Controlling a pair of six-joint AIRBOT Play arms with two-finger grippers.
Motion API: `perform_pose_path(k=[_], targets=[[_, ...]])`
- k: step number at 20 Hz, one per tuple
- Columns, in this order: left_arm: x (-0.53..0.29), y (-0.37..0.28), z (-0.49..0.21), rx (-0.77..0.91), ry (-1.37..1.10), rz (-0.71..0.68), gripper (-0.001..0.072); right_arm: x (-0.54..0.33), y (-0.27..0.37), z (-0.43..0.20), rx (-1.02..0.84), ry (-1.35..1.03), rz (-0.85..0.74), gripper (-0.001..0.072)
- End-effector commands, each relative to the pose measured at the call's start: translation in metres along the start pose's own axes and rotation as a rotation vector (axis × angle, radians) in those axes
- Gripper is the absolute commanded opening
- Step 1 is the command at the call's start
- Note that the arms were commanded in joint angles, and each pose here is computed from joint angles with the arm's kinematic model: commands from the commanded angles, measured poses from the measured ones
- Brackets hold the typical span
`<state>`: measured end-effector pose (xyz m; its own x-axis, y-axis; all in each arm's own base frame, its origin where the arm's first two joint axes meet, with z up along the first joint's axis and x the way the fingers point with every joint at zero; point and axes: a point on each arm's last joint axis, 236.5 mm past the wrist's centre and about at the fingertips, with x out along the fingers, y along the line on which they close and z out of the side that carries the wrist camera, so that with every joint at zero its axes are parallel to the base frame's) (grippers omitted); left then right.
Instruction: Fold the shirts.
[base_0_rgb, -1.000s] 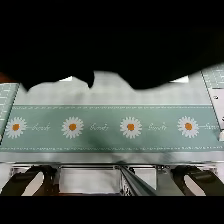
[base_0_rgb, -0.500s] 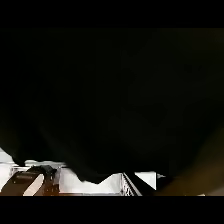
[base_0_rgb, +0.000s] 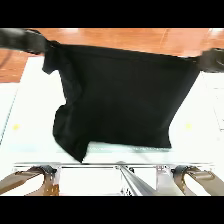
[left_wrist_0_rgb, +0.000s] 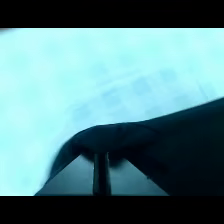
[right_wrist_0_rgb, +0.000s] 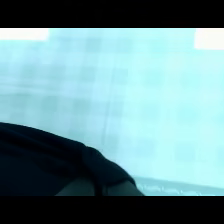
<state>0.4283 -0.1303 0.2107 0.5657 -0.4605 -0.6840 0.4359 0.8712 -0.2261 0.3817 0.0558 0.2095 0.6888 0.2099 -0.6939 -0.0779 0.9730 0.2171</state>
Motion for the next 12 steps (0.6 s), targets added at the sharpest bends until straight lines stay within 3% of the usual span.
perform_pose_path(k=[1,5,6,7,8,12], targets=[[0.088,0.015,-0.008,-0.143,0.043,-0.092,0.0025,0.105,-0.026,0.015,0.169,0.006,0.053,0.0026],[0.15,0.034,-0.024,-0.299,0.082,-0.075,0.0032,0.198,-0.034,0.027,0.343,0.017,0.138,0.0027],[0.159,0.037,-0.03,-0.321,0.1,-0.074,0.0173,0.214,-0.036,0.027,0.377,0.034,0.154,0.0057],[0.162,0.04,-0.036,-0.345,0.12,-0.072,0.0533,0.223,-0.039,0.028,0.406,0.053,0.17,0.0359],[0.159,0.047,-0.044,-0.361,0.152,-0.064,0.0702,0.225,-0.046,0.03,0.432,0.076,0.186,0.0624],[0.101,0.132,-0.15,-0.458,0.525,0.159,0.0701,0.165,-0.13,-0.012,0.389,0.297,0.034,0.0622]])
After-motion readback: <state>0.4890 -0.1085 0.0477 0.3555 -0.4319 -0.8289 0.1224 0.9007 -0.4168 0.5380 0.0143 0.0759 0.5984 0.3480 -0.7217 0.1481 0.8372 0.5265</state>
